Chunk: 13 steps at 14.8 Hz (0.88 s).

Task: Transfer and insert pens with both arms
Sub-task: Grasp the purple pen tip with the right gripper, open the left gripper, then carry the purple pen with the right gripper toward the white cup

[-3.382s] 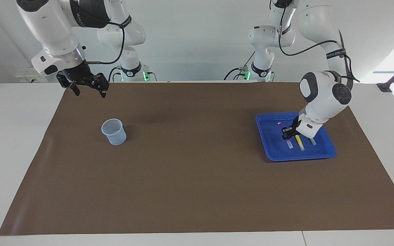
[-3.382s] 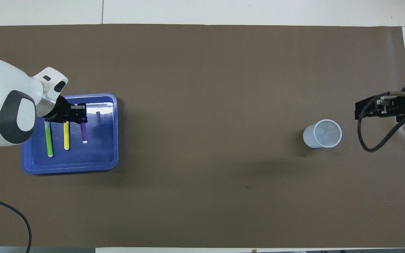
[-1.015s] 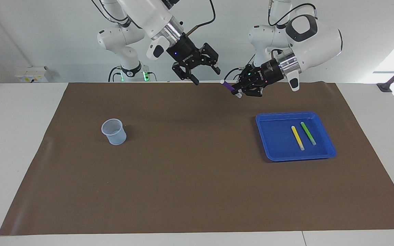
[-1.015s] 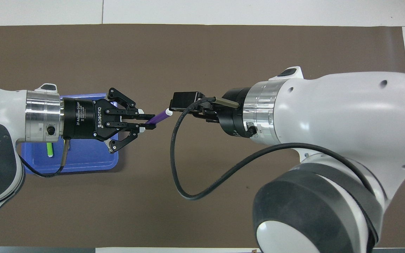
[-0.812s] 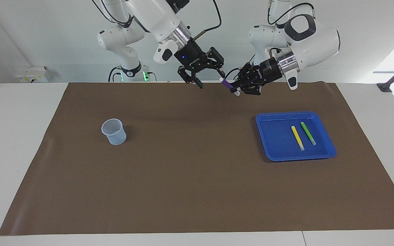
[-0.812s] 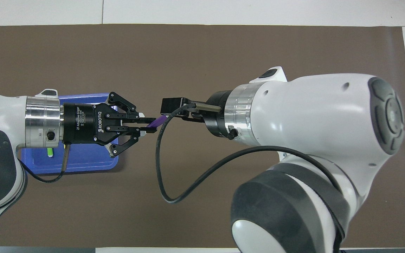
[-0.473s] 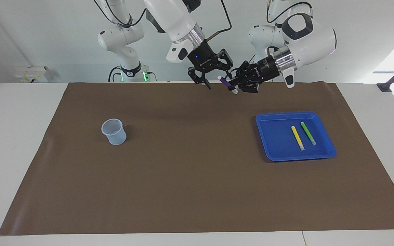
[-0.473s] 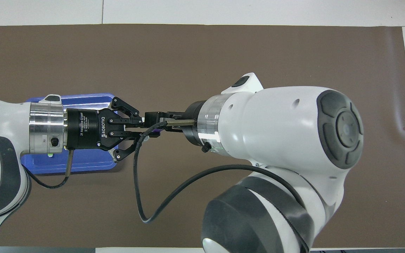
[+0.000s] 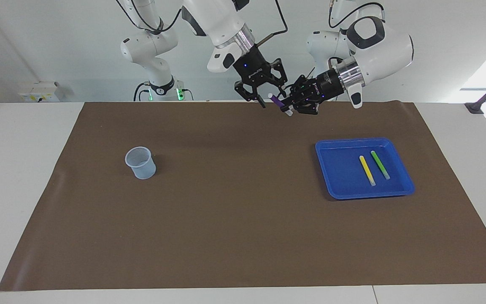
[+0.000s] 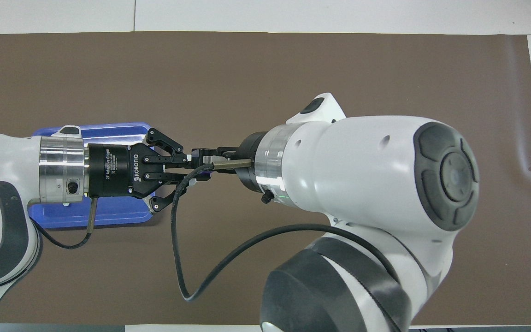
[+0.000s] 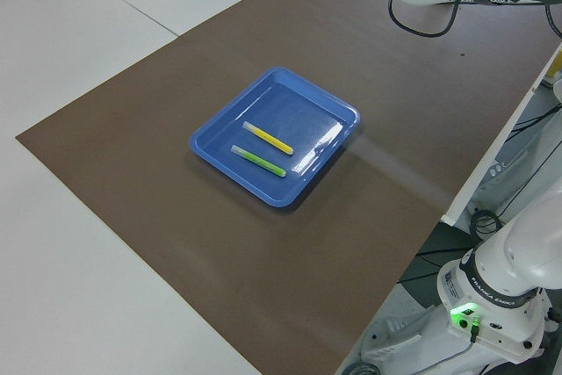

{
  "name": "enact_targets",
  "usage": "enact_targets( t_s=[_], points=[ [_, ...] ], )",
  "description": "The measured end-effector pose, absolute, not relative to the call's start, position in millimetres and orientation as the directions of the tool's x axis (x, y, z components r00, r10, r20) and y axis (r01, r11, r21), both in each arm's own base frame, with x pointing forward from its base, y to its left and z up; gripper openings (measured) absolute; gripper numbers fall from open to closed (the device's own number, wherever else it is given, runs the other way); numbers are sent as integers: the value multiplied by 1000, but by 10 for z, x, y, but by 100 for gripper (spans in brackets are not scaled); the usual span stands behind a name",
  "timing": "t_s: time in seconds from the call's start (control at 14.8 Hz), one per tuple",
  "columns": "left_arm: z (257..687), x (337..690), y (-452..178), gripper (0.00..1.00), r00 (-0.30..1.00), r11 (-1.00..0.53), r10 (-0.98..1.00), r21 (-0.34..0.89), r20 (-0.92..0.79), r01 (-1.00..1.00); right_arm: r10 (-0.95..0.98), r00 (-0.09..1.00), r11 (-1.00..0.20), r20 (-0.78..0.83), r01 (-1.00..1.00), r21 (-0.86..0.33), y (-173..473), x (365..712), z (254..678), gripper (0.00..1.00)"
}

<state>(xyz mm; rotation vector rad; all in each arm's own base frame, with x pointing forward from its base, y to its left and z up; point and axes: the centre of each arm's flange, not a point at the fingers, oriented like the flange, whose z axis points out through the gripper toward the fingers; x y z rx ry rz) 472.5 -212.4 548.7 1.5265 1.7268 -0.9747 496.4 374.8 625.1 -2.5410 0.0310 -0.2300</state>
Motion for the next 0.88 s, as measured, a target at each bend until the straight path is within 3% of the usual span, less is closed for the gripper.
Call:
enact_targets(
  t_s=[0.07, 0.2, 0.27, 0.34, 0.88],
  points=[
    [5485, 4723, -2119, 16, -133, 59, 525, -120, -840, 991, -71, 985, -831, 159, 29, -556, 3752, 4962, 6254, 63],
    [5481, 4721, -2111, 16, -135, 65, 525, -118, -841, 991, -72, 984, -830, 160, 30, -557, 3752, 4965, 6263, 44],
    [5479, 4720, -2110, 16, -136, 66, 525, -119, -840, 991, -72, 984, -830, 161, 30, -557, 3750, 4967, 6267, 27],
    [5479, 4722, -2107, 16, -138, 69, 522, -119, -842, 990, -73, 984, -829, 163, 31, -558, 3750, 4971, 6273, 18],
    [5473, 4718, -2102, 17, -140, 76, 519, -118, -843, 990, -73, 984, -830, 164, 31, -557, 3756, 4977, 6271, 18]
  ],
)
